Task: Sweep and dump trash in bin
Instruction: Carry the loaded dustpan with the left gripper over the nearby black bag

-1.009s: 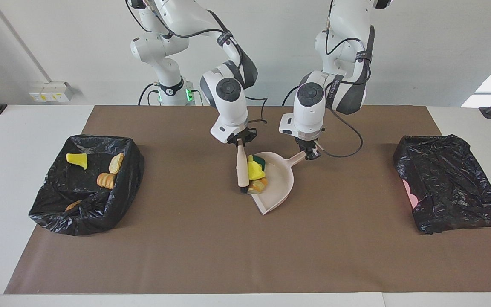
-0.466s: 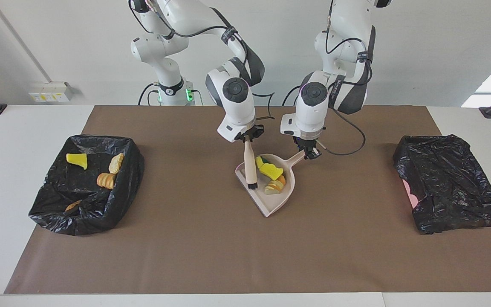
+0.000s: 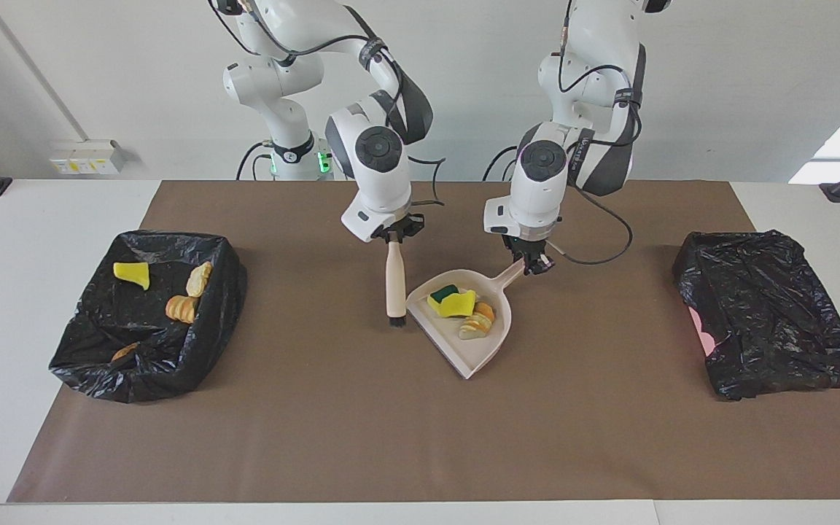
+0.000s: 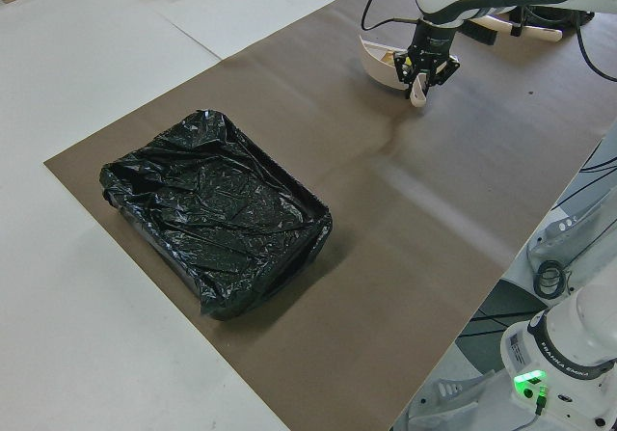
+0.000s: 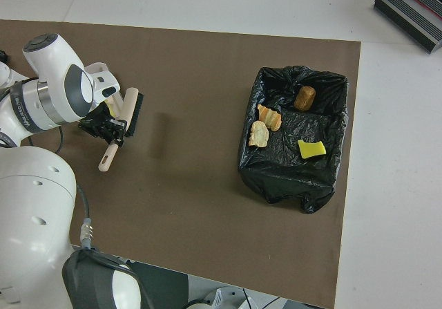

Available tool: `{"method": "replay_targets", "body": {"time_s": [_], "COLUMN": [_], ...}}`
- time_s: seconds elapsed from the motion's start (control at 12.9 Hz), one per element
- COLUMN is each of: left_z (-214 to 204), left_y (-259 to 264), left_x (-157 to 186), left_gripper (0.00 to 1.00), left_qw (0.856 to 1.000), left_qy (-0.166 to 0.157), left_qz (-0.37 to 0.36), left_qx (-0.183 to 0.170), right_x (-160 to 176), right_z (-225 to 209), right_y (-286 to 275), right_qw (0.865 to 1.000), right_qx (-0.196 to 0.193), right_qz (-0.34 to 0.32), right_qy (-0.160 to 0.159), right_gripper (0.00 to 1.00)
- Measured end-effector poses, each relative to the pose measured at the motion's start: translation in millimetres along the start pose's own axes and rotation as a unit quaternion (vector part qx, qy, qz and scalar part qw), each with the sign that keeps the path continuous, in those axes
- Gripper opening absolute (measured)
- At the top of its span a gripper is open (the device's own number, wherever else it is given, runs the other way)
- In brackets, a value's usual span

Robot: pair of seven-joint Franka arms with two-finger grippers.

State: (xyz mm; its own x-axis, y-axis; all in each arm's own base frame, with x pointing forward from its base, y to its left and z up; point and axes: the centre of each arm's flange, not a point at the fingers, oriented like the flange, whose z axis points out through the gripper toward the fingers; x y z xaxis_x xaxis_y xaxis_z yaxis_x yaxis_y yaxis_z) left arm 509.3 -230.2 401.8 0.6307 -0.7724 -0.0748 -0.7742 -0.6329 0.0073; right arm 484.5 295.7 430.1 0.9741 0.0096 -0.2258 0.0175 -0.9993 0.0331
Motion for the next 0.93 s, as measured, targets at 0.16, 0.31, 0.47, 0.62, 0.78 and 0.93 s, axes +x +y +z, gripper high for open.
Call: {"method": "replay_targets", "body": {"time_s": [0.16,0.31,0.47,0.62,0.78,0.93], "left_z": [-30,-60,-91,-121,-131,-128], "left_y": [-13,-27,-49,-78,-113,-148], "left_x": [-23,-51,-72,-96,-128,-163], "left_gripper": [0.32,0.32,0.32,0.32,0.32,0.32], "left_qw": [0.999,0.994,0.99,0.984,0.975,0.965], "left_qy": [0.005,0.003,0.013,0.016,0.013,0.013], "left_qz": [-0.049,-0.108,-0.143,-0.179,-0.223,-0.262], "left_qx": [0.0,-0.002,0.0,-0.001,-0.005,-0.008], "right_x": [-20,-52,-86,-114,-139,-153], "right_z": [6,25,44,59,82,103], "right_y": [-22,-53,-88,-119,-148,-170], "right_qw": [1.0,1.0,0.999,0.999,0.999,0.999], "right_qx": [-0.003,-0.003,-0.01,-0.011,-0.013,-0.013], "right_qz": [0.01,0.012,0.011,0.006,0.003,-0.004], "right_qy": [0.008,0.024,0.029,0.033,0.033,0.034], "right_gripper": [0.26,0.26,0.26,0.26,0.26,0.26]}}
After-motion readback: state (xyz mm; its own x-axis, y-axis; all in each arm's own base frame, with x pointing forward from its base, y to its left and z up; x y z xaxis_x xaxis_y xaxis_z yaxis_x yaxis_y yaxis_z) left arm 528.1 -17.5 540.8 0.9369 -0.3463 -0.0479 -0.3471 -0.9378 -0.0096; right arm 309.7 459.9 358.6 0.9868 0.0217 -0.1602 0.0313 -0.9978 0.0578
